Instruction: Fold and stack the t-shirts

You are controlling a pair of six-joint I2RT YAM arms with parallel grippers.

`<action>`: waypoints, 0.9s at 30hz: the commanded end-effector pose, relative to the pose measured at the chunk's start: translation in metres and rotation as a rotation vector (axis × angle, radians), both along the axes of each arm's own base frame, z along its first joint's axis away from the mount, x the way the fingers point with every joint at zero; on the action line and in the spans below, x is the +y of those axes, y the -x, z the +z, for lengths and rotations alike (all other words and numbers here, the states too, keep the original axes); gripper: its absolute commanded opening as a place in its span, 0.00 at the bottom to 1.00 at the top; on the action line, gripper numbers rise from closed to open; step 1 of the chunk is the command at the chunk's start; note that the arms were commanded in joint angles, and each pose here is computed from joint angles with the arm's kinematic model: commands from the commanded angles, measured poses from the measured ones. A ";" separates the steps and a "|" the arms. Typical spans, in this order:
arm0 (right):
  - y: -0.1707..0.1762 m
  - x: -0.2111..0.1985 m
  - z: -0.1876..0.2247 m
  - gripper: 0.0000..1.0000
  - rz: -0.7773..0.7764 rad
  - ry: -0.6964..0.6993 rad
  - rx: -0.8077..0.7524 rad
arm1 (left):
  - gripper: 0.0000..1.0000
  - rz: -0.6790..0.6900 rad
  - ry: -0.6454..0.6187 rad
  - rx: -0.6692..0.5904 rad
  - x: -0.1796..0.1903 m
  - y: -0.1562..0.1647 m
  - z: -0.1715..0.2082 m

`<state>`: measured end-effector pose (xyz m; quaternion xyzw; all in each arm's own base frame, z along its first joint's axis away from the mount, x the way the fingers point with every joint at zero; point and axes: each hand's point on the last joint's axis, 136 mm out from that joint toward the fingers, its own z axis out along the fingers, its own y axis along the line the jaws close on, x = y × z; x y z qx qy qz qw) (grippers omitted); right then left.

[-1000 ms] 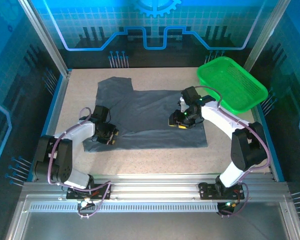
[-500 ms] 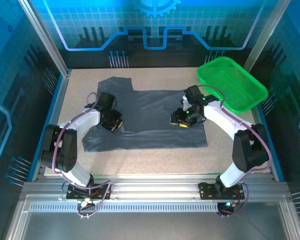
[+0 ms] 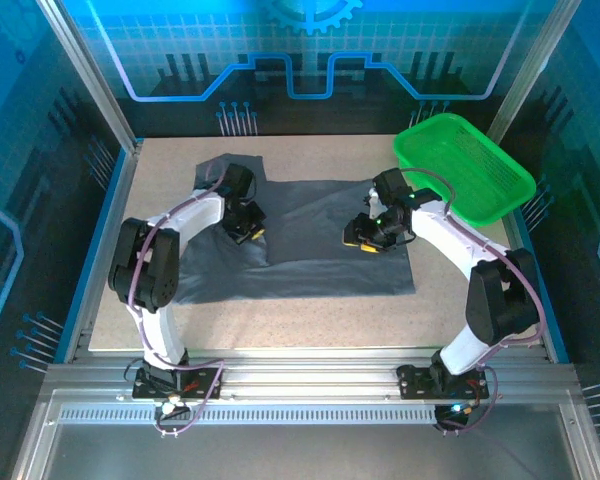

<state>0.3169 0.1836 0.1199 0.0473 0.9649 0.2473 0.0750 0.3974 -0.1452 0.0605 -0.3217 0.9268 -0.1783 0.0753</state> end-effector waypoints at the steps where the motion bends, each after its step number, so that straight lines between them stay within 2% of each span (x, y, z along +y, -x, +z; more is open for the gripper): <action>1: 0.001 -0.002 0.011 0.50 -0.011 -0.028 -0.002 | 0.00 -0.090 -0.050 0.038 -0.006 0.005 -0.008; 10: 0.000 -0.003 0.008 0.51 -0.010 -0.025 0.006 | 0.00 -0.124 -0.082 0.023 -0.006 -0.006 -0.011; 11: 0.001 -0.003 0.007 0.51 -0.012 -0.022 0.008 | 0.06 -0.124 -0.081 0.015 -0.007 -0.008 -0.008; 13: 0.002 -0.007 0.004 0.51 -0.021 -0.006 0.008 | 0.35 -0.116 -0.086 -0.009 -0.006 -0.011 0.002; 14: 0.003 -0.010 0.003 0.51 -0.031 0.007 0.009 | 0.45 -0.108 -0.092 -0.022 -0.004 -0.012 0.009; 15: 0.005 -0.013 0.001 0.51 -0.041 0.024 0.009 | 0.52 -0.100 -0.100 -0.039 -0.001 -0.012 0.018; 16: 0.007 -0.018 -0.002 0.51 -0.054 0.039 0.011 | 0.53 -0.088 -0.106 -0.052 0.001 -0.010 0.026; 19: 0.012 -0.033 -0.017 0.51 -0.098 0.084 0.038 | 0.50 -0.037 -0.104 -0.068 0.014 0.006 0.040; 23: 0.022 -0.046 -0.041 0.48 -0.107 0.159 0.099 | 0.39 0.078 -0.026 0.035 0.036 0.049 0.020; 27: 0.033 -0.047 -0.059 0.45 -0.079 0.244 0.153 | 0.29 0.159 -0.010 0.120 0.058 0.084 -0.007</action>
